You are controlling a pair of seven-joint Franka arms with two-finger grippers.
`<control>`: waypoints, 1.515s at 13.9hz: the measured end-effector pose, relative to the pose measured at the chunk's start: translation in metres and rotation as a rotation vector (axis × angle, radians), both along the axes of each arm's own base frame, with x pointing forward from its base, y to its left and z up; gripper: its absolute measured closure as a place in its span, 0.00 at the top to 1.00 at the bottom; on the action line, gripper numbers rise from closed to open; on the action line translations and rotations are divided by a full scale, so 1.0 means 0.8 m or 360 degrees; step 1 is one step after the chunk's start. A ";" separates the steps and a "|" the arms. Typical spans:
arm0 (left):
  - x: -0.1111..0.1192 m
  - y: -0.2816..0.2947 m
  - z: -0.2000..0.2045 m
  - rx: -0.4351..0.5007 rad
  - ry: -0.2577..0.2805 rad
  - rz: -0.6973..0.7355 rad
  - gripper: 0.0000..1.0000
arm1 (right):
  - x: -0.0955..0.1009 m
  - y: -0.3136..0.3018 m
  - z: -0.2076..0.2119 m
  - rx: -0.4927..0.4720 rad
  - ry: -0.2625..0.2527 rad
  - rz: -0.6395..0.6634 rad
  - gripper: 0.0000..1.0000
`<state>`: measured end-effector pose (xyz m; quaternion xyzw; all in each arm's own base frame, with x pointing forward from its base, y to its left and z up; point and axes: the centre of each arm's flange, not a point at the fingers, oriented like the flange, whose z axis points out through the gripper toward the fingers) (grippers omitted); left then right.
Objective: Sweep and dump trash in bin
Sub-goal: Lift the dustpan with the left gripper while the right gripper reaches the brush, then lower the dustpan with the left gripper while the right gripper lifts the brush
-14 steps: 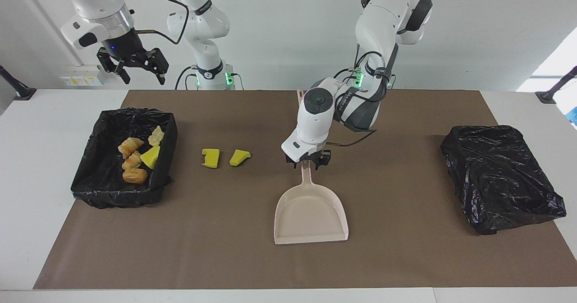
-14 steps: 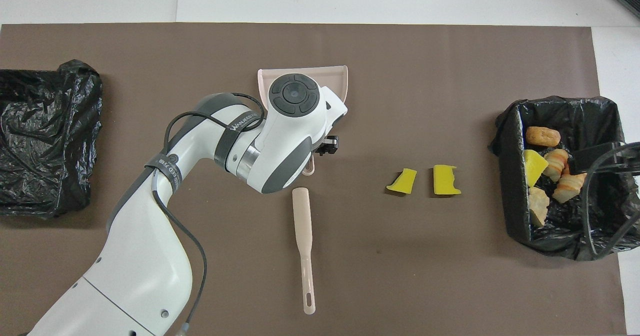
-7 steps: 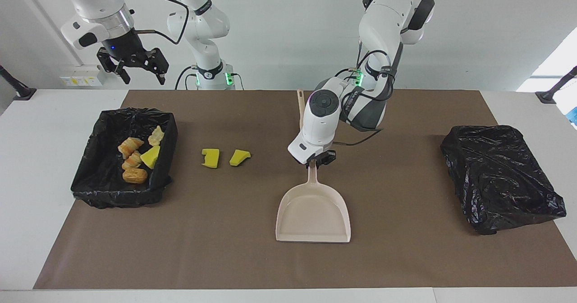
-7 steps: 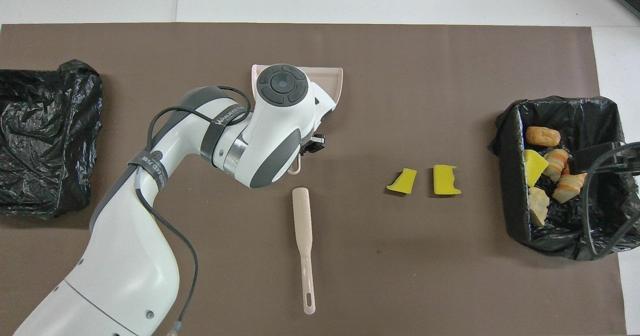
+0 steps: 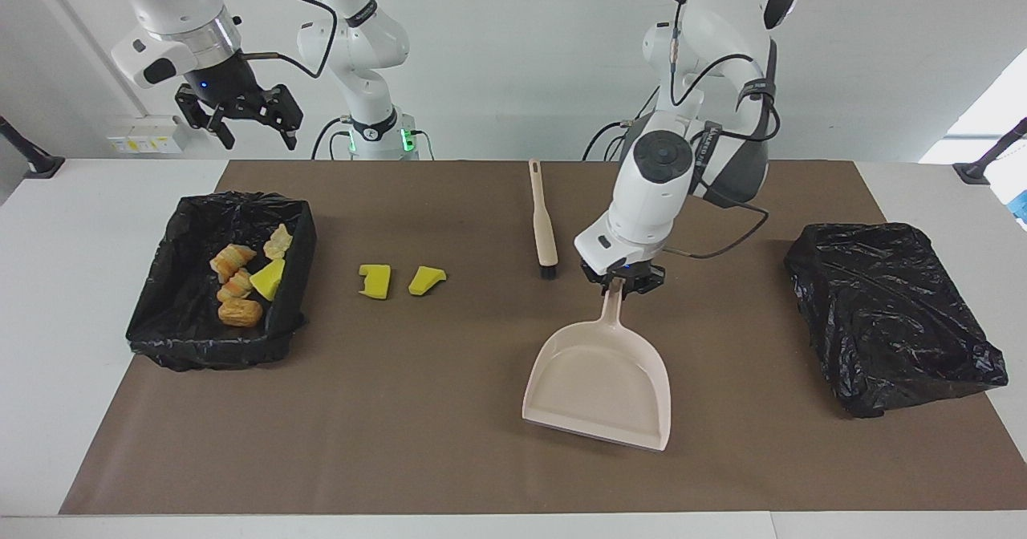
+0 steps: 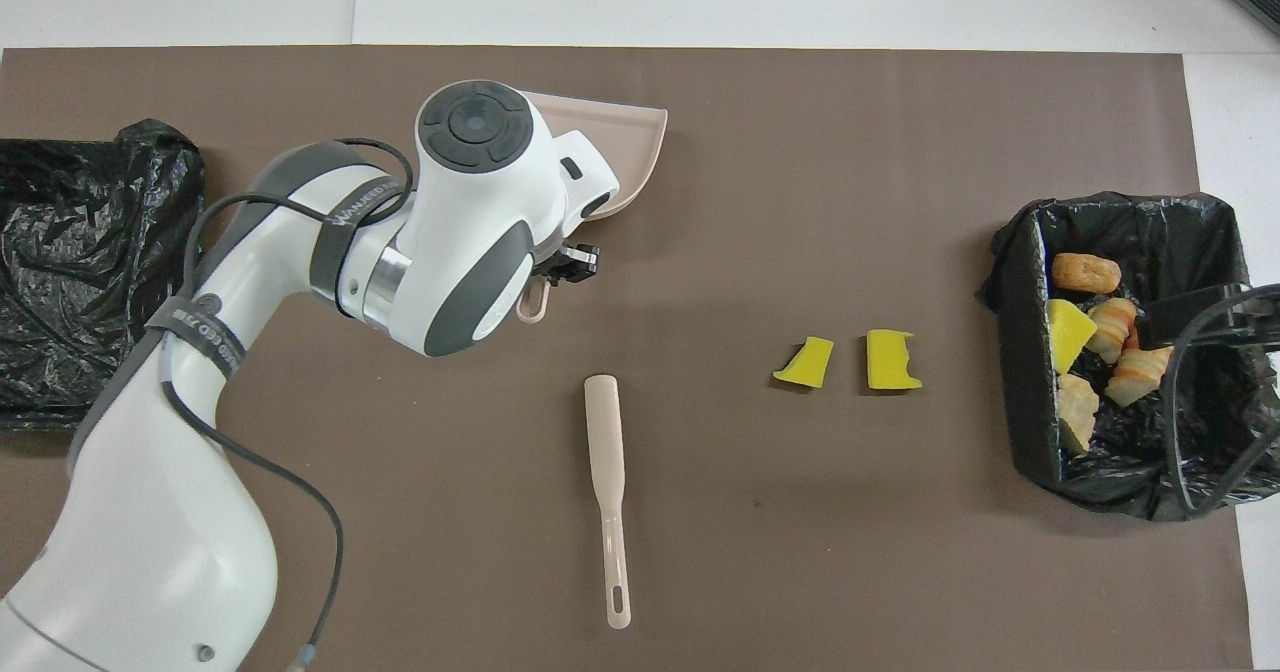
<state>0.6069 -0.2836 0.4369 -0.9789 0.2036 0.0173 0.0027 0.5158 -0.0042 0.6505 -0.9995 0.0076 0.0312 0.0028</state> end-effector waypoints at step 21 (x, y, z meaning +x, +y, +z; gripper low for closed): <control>-0.013 0.356 0.039 -0.0081 0.0287 -0.1147 0.32 | -0.212 0.495 -0.268 0.0059 -0.0069 -0.0071 1.00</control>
